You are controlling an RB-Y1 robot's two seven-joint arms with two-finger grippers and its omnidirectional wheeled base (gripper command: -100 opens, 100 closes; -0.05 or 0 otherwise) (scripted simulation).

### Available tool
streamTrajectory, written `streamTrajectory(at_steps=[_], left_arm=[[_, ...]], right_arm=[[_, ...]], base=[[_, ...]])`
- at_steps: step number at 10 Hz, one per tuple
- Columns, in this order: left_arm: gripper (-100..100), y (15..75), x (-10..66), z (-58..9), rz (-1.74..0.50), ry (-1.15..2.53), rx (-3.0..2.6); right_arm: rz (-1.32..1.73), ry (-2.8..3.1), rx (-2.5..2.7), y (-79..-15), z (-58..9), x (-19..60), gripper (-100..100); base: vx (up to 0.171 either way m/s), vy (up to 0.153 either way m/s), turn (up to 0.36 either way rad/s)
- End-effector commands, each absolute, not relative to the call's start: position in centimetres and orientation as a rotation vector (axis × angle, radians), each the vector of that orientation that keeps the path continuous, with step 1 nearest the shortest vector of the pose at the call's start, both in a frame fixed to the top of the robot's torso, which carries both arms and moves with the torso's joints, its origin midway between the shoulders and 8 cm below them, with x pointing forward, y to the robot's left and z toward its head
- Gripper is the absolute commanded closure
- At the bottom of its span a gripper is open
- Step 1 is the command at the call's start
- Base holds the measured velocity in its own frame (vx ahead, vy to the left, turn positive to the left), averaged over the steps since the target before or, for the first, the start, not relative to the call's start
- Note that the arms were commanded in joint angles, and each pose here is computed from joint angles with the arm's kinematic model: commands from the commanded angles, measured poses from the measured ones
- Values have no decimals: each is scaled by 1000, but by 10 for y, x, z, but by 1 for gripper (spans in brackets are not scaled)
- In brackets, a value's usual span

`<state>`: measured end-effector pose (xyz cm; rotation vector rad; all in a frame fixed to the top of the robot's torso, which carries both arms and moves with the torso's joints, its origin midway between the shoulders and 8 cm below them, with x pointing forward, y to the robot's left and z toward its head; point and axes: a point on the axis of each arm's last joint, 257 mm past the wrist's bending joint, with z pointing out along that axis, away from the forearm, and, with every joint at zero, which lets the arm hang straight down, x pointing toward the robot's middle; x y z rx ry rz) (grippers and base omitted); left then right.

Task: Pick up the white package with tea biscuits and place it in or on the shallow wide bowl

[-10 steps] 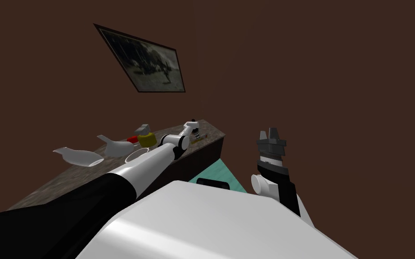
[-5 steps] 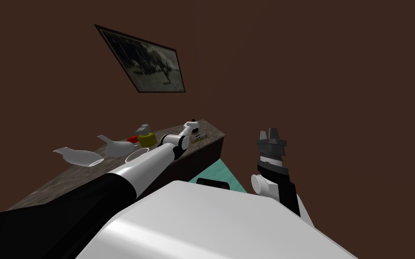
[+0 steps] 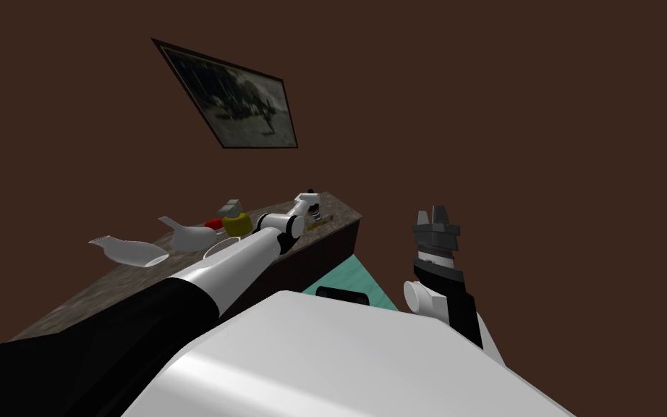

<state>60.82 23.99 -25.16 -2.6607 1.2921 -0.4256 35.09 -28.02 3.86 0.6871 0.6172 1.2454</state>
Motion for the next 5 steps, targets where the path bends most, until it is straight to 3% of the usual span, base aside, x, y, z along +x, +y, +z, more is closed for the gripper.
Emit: streamTrajectory(at_steps=[1,3,5], left_arm=[[100,232,602,-254,-425,1297,-2708],[100,224,596,-255,-423,1304,-2757],[100,217,590,-255,-420,1314,-2803]], right_arm=[[1245,617,687,-280,39,351,0],[1245,617,687,-280,39,351,0],[1245,617,687,-280,39,351,0]], base=[[-42,76,4],[-59,114,-1],[-74,164,12]])
